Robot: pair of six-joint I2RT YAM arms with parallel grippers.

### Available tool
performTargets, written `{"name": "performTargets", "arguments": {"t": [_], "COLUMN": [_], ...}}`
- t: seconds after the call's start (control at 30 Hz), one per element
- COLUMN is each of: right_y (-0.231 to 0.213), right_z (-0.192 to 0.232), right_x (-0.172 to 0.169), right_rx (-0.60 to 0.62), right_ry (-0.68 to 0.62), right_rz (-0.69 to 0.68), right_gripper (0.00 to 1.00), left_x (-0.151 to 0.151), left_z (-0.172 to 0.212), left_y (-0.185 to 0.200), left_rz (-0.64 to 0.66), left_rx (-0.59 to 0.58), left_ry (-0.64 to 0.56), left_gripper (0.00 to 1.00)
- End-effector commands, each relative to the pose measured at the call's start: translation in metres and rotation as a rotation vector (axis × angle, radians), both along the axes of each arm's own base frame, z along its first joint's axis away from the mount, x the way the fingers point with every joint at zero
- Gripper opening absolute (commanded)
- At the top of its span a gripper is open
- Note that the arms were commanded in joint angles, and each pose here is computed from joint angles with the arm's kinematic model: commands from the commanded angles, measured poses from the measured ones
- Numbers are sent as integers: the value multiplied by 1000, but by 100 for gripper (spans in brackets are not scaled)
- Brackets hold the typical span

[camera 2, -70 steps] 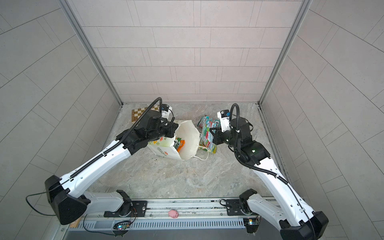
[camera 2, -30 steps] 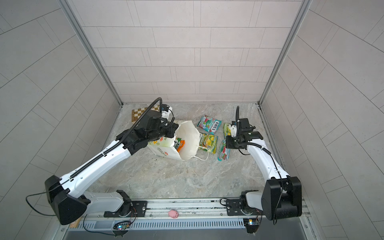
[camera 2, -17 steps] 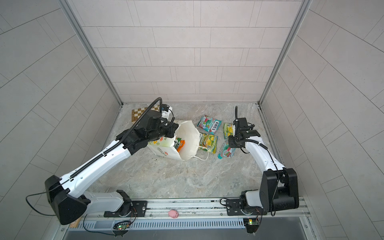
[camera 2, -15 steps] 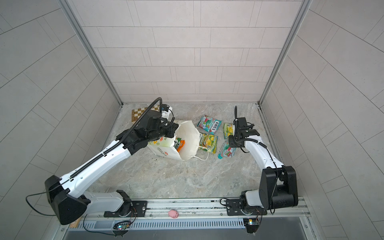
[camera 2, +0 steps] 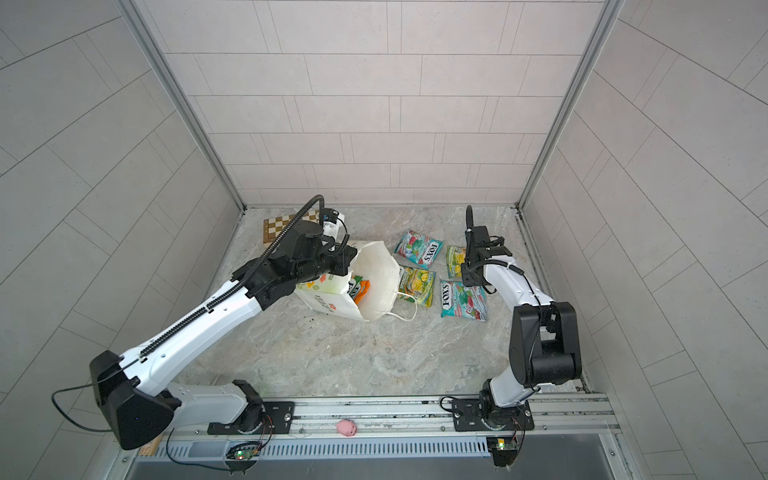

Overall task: Take the snacks out of the paper bag
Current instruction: 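Move the right gripper back over the bag opening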

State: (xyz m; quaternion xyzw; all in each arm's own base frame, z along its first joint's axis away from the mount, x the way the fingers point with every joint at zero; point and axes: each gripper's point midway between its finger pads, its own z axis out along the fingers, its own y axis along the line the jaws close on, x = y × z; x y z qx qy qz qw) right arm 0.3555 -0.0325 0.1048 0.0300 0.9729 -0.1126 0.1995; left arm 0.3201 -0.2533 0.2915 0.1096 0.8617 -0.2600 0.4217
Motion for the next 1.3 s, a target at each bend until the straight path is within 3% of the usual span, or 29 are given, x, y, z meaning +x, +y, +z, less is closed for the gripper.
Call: {"name": "performTargets", "arguments": {"t": [0.0, 0.13, 0.4, 0.57, 1.0, 1.27], "right_y": [-12, 9, 108, 156, 278, 312], "right_z": [16, 26, 47, 68, 85, 66], "right_x": [2, 2, -14, -33, -67, -81], "right_rx": [-56, 71, 655, 868, 946, 873], "right_ry": [-32, -94, -200, -252, -282, -212], "right_rz": [-36, -6, 129, 206, 478, 582], "right_gripper": [51, 52, 46, 46, 44, 43], "left_x": [-1, -2, -9, -15, -23, -25], "left_z": [8, 7, 9, 11, 17, 18], "left_y": [0, -2, -7, -9, -11, -7], "left_rz": [-3, -18, -75, -112, -145, -137], "left_rx": [-9, -11, -14, -17, -36, -30], "left_ry": [-19, -15, -26, -36, -37, -36], "left_gripper": [0, 0, 0, 0, 0, 0]}}
